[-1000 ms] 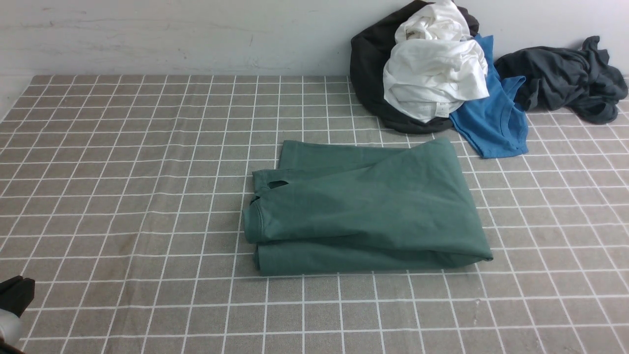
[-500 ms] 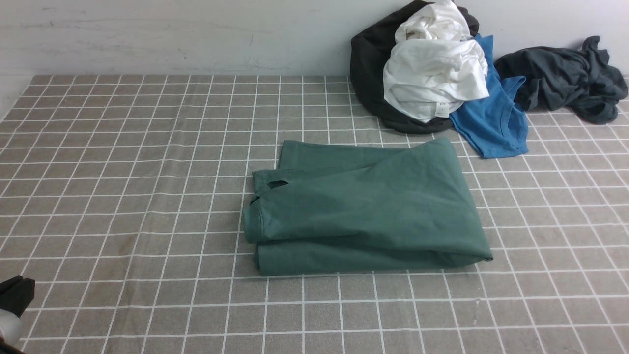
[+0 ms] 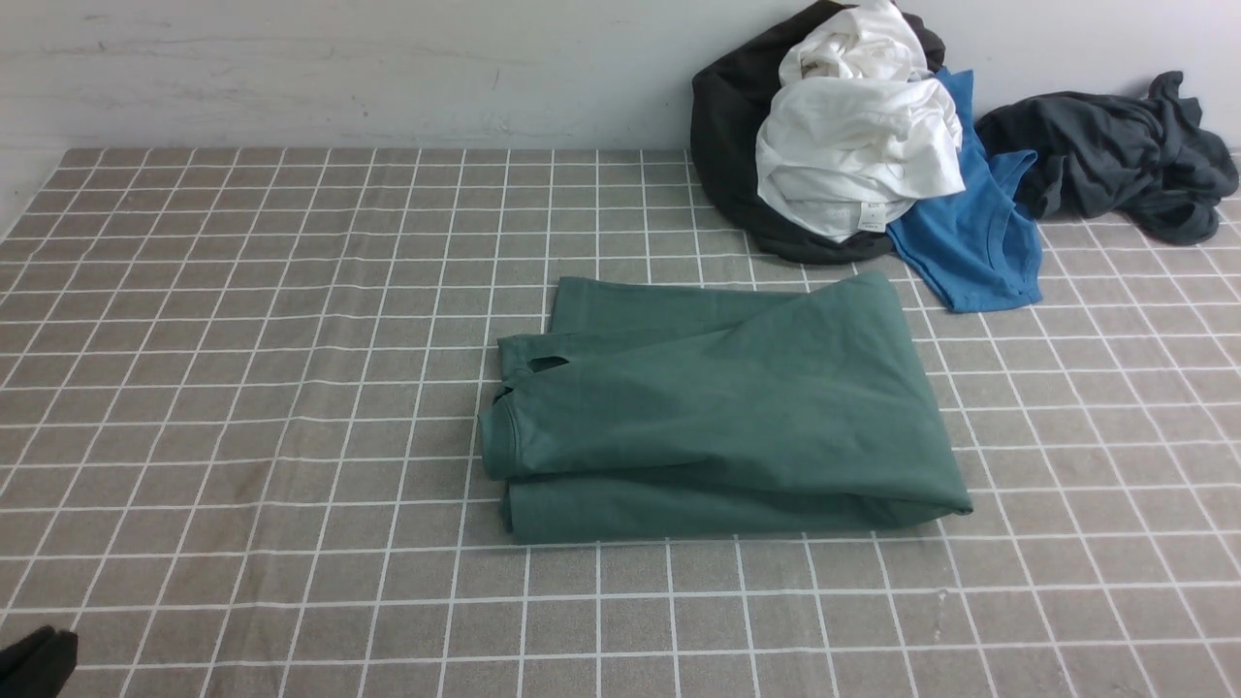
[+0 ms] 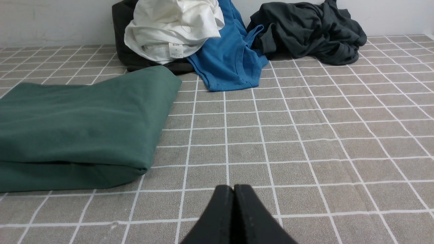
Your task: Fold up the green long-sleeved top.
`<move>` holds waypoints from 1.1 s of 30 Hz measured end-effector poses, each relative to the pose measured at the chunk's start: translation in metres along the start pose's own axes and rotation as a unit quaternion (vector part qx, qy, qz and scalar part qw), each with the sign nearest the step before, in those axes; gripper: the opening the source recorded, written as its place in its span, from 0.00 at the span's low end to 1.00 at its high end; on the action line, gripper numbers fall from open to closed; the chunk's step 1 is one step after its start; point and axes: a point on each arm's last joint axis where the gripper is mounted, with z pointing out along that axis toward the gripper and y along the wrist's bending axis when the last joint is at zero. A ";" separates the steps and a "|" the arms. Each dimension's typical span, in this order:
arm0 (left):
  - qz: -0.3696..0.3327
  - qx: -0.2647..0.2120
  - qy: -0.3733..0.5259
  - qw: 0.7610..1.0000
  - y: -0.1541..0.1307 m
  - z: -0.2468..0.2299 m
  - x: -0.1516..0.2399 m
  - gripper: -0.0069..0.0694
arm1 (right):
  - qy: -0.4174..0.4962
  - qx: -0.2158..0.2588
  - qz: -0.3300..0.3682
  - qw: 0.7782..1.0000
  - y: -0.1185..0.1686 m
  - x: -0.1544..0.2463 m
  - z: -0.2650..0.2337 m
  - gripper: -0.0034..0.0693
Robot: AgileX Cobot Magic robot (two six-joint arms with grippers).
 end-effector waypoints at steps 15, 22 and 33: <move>-0.032 -0.041 0.001 0.999 -0.001 0.010 0.041 0.08 | 0.001 0.001 -0.002 1.000 0.000 0.000 0.000 0.03; -0.048 -0.053 0.002 0.997 0.001 0.010 0.042 0.08 | 0.001 0.001 -0.003 1.000 0.000 0.000 0.000 0.03; -0.048 -0.053 0.002 0.997 0.001 0.010 0.042 0.08 | 0.001 0.001 -0.003 1.000 0.000 0.000 0.000 0.03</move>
